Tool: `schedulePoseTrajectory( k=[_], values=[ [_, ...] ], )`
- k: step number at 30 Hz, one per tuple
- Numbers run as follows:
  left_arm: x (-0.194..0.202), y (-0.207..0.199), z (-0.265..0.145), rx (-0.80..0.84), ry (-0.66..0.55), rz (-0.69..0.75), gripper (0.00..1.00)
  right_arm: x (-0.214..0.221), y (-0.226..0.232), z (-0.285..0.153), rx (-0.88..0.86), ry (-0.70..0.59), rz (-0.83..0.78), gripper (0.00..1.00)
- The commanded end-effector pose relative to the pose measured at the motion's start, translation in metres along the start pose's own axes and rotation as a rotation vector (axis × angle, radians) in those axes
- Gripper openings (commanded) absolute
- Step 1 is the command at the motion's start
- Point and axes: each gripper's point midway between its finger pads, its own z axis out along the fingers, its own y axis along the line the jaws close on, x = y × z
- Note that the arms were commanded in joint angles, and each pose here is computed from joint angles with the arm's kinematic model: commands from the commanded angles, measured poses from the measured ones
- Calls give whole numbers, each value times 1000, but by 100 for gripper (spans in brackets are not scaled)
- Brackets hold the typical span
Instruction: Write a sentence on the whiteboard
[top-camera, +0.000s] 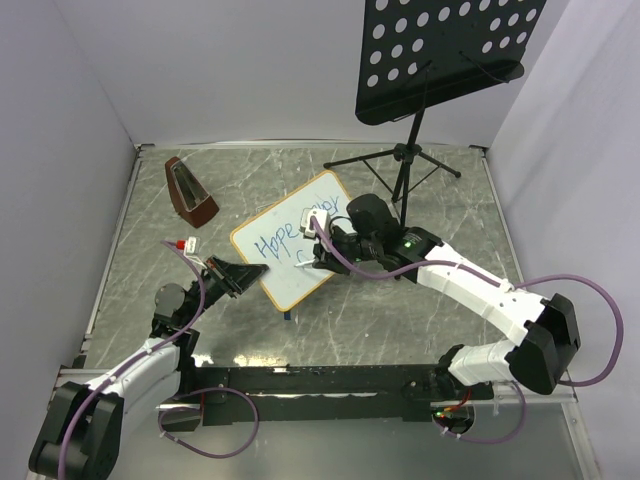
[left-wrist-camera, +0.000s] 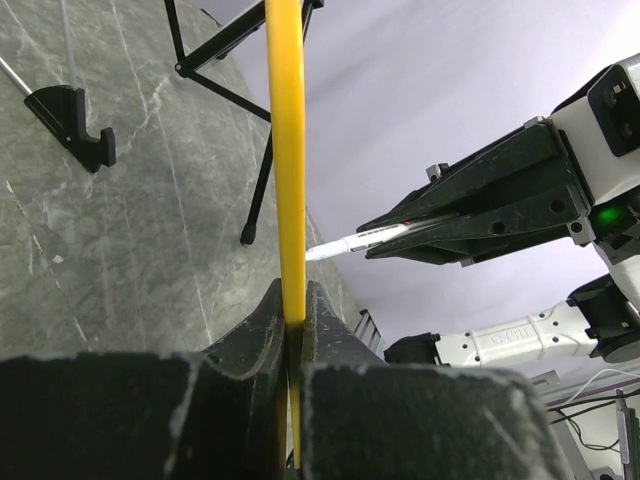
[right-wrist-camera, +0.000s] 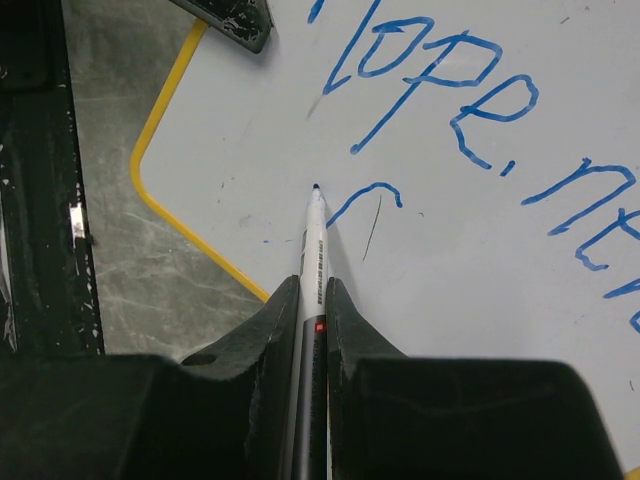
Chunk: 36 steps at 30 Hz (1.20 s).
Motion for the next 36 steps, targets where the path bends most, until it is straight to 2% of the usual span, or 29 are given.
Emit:
schedulePoseTrajectory(
  k=[1,14,25,36],
  values=[
    [-4,-23,-9,115,-46,51,1,-21,-14,-6,64,-43,-24,0],
    [-6,-22,-8,110,-50,53,1,-8,-35,-20,152,-26,16,0],
    [-4,-18,-9,98,-48,50,1,-30,-9,-37,38,-150,-6,0],
    [-4,-19,-10,100,-49,52,1,-20,-17,-44,59,-162,42,0]
  ],
)
